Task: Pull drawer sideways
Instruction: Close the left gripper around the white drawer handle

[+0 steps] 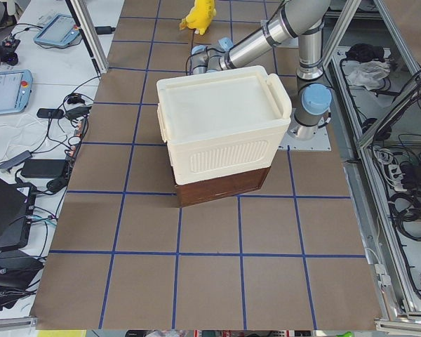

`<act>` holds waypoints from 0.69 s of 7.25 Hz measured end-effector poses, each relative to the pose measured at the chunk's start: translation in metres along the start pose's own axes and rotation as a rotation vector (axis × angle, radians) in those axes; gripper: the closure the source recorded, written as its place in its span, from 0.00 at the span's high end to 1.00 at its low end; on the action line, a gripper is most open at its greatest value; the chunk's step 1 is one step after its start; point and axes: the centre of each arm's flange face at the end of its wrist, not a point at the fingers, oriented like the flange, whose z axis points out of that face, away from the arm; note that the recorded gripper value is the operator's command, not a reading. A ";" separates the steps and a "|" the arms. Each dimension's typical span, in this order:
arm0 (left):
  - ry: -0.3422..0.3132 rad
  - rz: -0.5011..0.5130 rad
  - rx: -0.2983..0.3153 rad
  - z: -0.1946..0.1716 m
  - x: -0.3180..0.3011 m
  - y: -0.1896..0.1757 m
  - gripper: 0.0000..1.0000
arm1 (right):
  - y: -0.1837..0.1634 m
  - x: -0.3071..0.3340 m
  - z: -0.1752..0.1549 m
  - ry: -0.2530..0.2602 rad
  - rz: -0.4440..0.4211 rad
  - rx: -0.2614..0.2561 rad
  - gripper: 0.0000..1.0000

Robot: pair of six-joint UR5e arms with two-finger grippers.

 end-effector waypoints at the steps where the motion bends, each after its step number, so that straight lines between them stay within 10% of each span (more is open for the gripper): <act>1: 0.002 0.001 -0.009 0.005 0.000 -0.001 0.96 | 0.000 0.000 0.000 0.000 0.000 0.000 1.00; 5: -0.002 0.014 -0.017 0.009 0.005 -0.004 0.85 | 0.000 0.000 0.000 0.000 0.000 0.000 1.00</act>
